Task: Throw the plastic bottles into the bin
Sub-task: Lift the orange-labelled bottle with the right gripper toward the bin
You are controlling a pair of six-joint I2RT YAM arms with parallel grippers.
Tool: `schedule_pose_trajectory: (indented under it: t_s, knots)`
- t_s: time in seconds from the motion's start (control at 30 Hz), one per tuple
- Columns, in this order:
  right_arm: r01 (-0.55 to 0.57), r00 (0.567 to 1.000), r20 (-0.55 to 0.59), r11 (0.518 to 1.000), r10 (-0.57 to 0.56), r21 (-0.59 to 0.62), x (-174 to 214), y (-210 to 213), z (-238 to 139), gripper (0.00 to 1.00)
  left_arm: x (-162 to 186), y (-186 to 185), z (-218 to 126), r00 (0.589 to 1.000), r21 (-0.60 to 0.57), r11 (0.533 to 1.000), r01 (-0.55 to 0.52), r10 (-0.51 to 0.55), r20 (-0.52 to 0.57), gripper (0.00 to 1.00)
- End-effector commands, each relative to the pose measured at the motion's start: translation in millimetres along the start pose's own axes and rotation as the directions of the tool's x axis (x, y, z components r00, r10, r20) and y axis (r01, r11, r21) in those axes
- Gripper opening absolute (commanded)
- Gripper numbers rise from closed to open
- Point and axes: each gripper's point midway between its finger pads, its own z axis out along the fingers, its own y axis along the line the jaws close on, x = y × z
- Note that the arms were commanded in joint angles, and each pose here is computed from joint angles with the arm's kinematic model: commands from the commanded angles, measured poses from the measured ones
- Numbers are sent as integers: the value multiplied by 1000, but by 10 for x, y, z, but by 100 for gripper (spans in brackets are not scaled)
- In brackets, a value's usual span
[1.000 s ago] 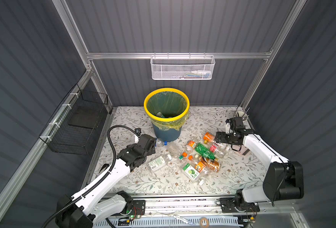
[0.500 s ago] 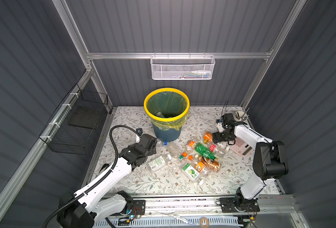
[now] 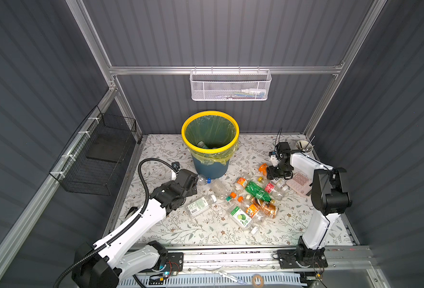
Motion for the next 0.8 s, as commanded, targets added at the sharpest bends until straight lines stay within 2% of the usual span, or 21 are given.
schedule_pose_trajectory:
  t_s: [0.0, 0.2, 0.4, 0.6, 0.77]
  knots:
    - [-44, 999, 5, 996, 45, -78, -55, 93, -9, 68, 102, 83, 30, 1000, -29, 1000, 2, -3, -25, 99]
    - [-155, 978, 97, 960, 182, -235, -258, 93, -198, 59, 203, 134, 67, 999, -51, 999, -18, 15, -51, 99]
    - [-244, 928, 191, 911, 319, -333, -406, -58, -558, 54, 247, 136, 102, 999, -51, 999, -1, -2, -52, 99]
    - [-296, 840, 305, 849, 450, -437, -541, -178, -1065, 51, 313, 117, 144, 998, -42, 999, -3, 0, -67, 99]
    - [-299, 747, 354, 761, 562, -576, -618, -161, -1533, 50, 390, 140, 155, 997, -32, 999, -17, 15, -76, 99]
